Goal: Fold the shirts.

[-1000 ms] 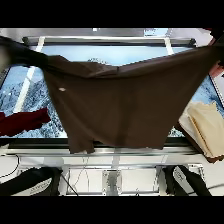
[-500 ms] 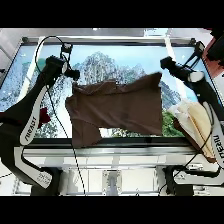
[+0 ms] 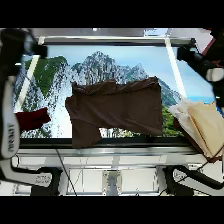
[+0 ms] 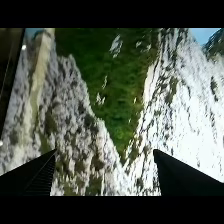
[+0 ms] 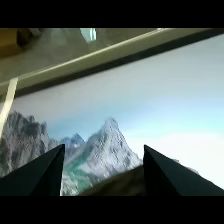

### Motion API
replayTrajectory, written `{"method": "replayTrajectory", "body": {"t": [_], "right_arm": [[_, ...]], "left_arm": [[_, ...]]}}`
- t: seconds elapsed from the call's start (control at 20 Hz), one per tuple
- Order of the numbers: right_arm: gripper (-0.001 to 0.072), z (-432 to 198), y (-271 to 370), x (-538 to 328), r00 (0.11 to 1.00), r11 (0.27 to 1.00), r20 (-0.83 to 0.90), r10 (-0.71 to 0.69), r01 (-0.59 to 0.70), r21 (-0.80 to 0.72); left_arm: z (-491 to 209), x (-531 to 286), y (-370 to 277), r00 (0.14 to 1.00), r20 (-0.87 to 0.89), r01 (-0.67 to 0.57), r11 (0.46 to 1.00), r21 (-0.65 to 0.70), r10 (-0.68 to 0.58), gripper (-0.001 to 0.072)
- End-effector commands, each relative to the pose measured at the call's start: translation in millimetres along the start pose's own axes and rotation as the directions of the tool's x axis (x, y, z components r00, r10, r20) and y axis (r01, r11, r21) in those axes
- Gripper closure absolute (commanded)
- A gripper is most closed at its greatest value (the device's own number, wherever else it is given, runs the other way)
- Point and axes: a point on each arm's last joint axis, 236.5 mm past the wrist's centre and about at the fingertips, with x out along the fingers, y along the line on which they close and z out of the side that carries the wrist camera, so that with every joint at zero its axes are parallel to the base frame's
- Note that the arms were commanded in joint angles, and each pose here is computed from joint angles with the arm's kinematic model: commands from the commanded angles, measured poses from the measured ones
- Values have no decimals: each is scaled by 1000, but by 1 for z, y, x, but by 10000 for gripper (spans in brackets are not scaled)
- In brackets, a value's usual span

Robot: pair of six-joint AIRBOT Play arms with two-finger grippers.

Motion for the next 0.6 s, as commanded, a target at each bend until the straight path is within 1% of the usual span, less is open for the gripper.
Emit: {"method": "replayTrajectory", "body": {"t": [0.0, 0.1, 0.15, 0.2, 0.3, 0.35, 0.4, 0.5, 0.55], "right_arm": [[171, -53, -49, -65, 951, 994, -290, -102, 89, -58], [170, -67, -60, -87, 939, 992, -320, -125, 120, -36], [171, -75, -61, -96, 935, 992, -331, -128, 126, -28], [171, -83, -58, -103, 934, 992, -336, -124, 125, -20], [170, -104, -41, -114, 928, 996, -366, -68, 83, 26], [170, -116, -34, -118, 921, 997, -387, -44, 67, 46], [170, -130, -30, -122, 912, 996, -410, -27, 58, 63], [170, -151, -20, -128, 898, 993, -440, 19, 33, 112], [170, -158, -15, -130, 895, 991, -444, 41, 21, 133]], "left_arm": [[-77, -20, 30, 984, -141, 91, 989, -117, -107, 3], [-142, -10, 7, 955, -173, 203, 957, -207, -240, 3], [-179, -5, -7, 941, -185, 233, 941, -245, -282, 3], [-217, -1, -27, 925, -193, 262, 916, -302, -328, 3], [-276, -2, -71, 877, -205, 328, 854, -404, -434, 3], [-299, -4, -97, 838, -213, 361, 802, -475, -503, 4], [-313, -7, -120, 792, -208, 387, 735, -557, -574, 4], [-311, -9, -152, 734, -119, 433, 597, -675, -668, 5], [-305, -7, -160, 720, -79, 452, 552, -701, -689, 5]]}}
